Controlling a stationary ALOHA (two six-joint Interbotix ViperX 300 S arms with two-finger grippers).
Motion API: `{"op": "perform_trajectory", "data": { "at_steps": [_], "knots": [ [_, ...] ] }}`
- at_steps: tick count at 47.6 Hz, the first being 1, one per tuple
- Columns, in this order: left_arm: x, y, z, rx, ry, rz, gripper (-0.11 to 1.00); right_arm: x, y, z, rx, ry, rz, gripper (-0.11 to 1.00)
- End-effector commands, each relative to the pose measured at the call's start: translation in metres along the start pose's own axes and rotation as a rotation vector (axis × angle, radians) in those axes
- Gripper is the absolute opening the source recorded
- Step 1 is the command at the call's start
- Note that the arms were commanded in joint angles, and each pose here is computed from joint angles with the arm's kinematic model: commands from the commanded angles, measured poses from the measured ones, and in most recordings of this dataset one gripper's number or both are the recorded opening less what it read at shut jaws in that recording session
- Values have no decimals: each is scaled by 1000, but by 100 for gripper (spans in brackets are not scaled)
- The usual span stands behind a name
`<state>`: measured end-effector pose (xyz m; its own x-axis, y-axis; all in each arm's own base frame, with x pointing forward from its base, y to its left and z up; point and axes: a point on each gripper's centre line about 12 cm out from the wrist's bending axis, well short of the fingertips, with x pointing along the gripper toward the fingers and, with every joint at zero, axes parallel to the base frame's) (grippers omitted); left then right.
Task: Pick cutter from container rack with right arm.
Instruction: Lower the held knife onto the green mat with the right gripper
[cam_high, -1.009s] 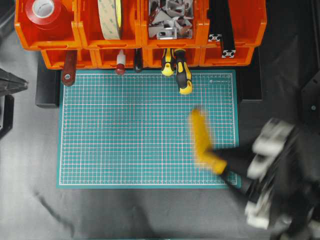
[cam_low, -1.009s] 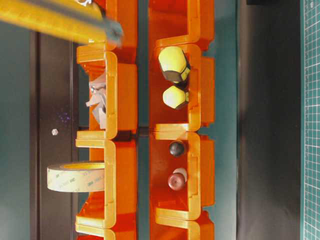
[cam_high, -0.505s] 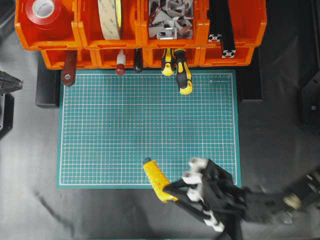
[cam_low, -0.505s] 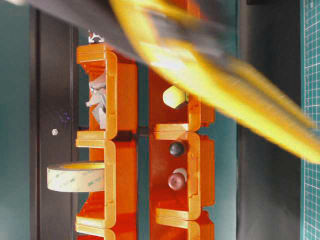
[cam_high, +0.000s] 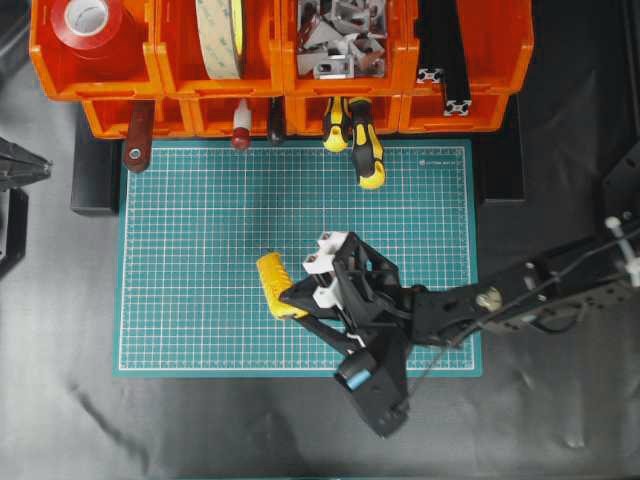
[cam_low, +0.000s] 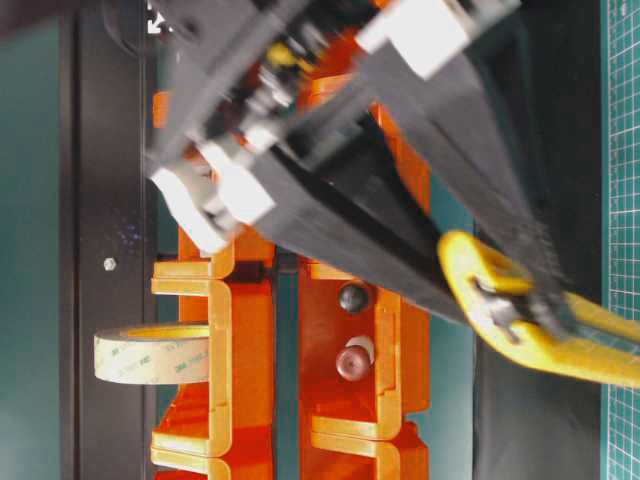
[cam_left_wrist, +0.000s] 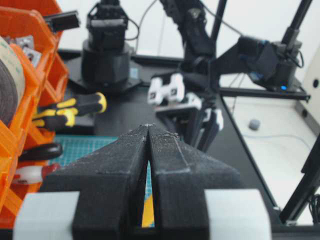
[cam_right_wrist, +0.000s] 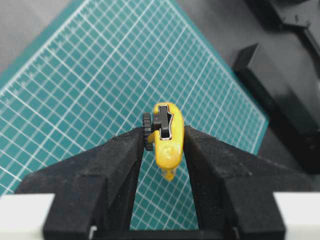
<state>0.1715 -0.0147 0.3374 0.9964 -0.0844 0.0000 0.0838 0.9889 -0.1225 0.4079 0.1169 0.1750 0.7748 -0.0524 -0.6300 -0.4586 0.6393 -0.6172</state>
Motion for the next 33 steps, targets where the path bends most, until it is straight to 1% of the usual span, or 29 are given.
{"op": "perform_trajectory", "data": {
  "at_steps": [1, 8, 17, 24, 33],
  "knots": [
    [2, 0, 6, 3, -14, 0, 0, 3, -6, 3, 8, -25, 0, 28],
    [2, 0, 6, 2, -15, 0, 0, 13, 2, -4, 0, -3, 25, 28],
    [3, -1, 5, -2, -12, -3, 0, 14, 19, -21, -3, 34, 64, 28],
    [2, -1, 5, 0, -14, -3, 0, 15, 23, -30, -7, 54, 77, 28],
    [3, -1, 4, -2, -10, -3, 0, 27, 23, -40, -2, 87, 83, 28]
  ]
}}
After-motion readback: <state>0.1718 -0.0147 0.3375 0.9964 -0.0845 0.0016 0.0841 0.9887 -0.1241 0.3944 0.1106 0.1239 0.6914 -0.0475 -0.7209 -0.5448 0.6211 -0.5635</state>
